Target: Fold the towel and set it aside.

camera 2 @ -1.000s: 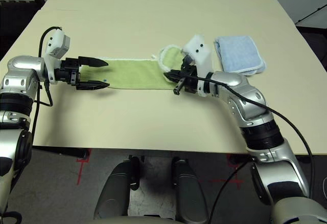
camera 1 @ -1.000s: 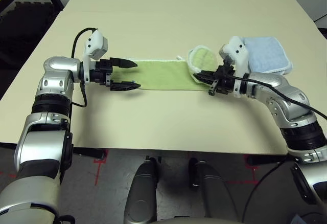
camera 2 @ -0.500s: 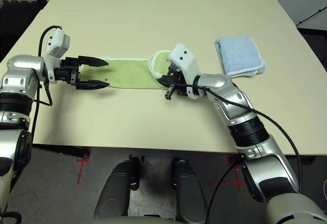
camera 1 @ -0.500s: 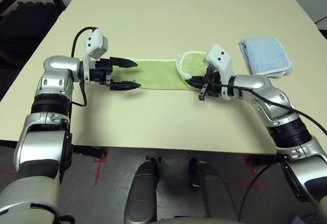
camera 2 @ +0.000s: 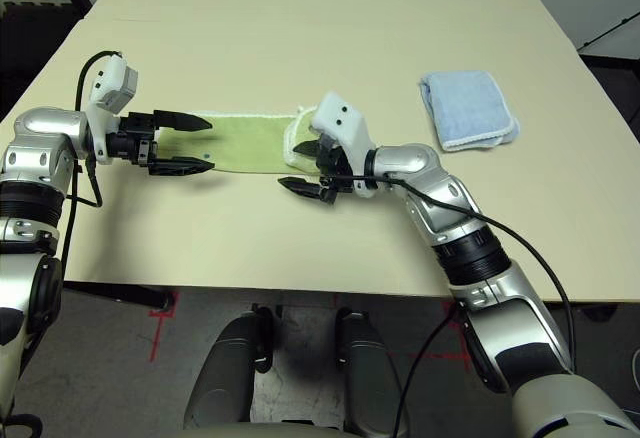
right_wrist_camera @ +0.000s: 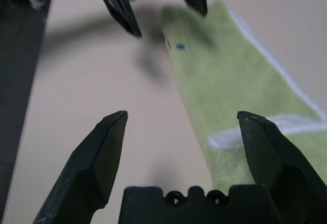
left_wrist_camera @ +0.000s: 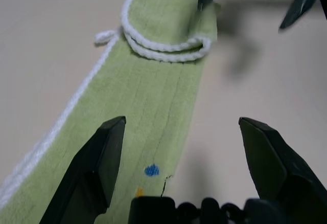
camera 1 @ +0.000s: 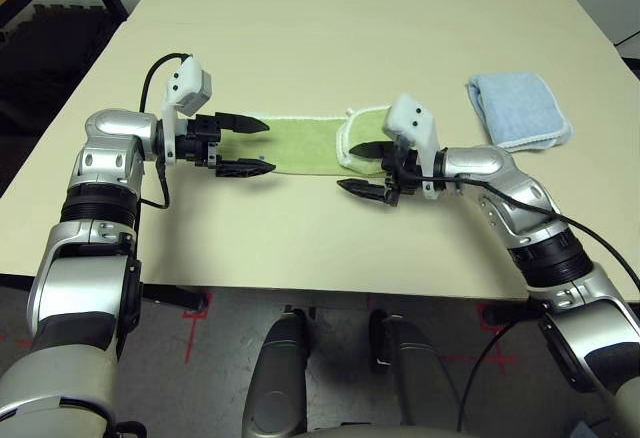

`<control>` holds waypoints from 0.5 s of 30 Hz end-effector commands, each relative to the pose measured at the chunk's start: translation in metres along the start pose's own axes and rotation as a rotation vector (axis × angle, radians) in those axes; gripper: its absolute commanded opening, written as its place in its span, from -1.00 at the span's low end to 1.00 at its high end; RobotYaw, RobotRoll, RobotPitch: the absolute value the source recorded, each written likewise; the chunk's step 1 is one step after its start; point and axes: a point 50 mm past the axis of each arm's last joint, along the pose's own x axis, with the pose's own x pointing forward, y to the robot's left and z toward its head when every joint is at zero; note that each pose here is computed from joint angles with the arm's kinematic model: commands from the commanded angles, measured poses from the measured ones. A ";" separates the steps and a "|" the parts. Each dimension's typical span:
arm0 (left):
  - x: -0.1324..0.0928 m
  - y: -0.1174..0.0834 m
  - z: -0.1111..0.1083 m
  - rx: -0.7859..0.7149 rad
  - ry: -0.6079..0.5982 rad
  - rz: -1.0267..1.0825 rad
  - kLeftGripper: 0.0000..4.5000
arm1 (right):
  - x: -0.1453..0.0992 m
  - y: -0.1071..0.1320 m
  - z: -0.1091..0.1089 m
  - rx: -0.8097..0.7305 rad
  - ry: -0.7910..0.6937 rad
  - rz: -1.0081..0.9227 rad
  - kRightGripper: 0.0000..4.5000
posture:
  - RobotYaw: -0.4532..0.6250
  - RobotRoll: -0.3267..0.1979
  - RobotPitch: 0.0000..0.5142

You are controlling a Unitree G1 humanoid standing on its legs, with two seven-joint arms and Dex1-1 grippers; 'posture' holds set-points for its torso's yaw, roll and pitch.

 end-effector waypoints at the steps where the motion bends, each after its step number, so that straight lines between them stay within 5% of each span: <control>1: 0.001 -0.001 -0.003 0.003 -0.019 0.011 1.00 | -0.031 -0.022 0.012 -0.050 -0.127 -0.120 0.98 | -0.05 0.25 -0.30; 8: 0.008 -0.001 -0.004 0.014 -0.051 0.034 1.00 | -0.069 -0.046 -0.007 -0.206 -0.125 -0.229 0.98 | -0.06 0.25 -0.29; 15: 0.013 -0.003 -0.003 0.021 -0.068 0.040 1.00 | -0.093 -0.057 -0.035 -0.120 -0.098 -0.239 0.98 | -0.02 0.25 -0.29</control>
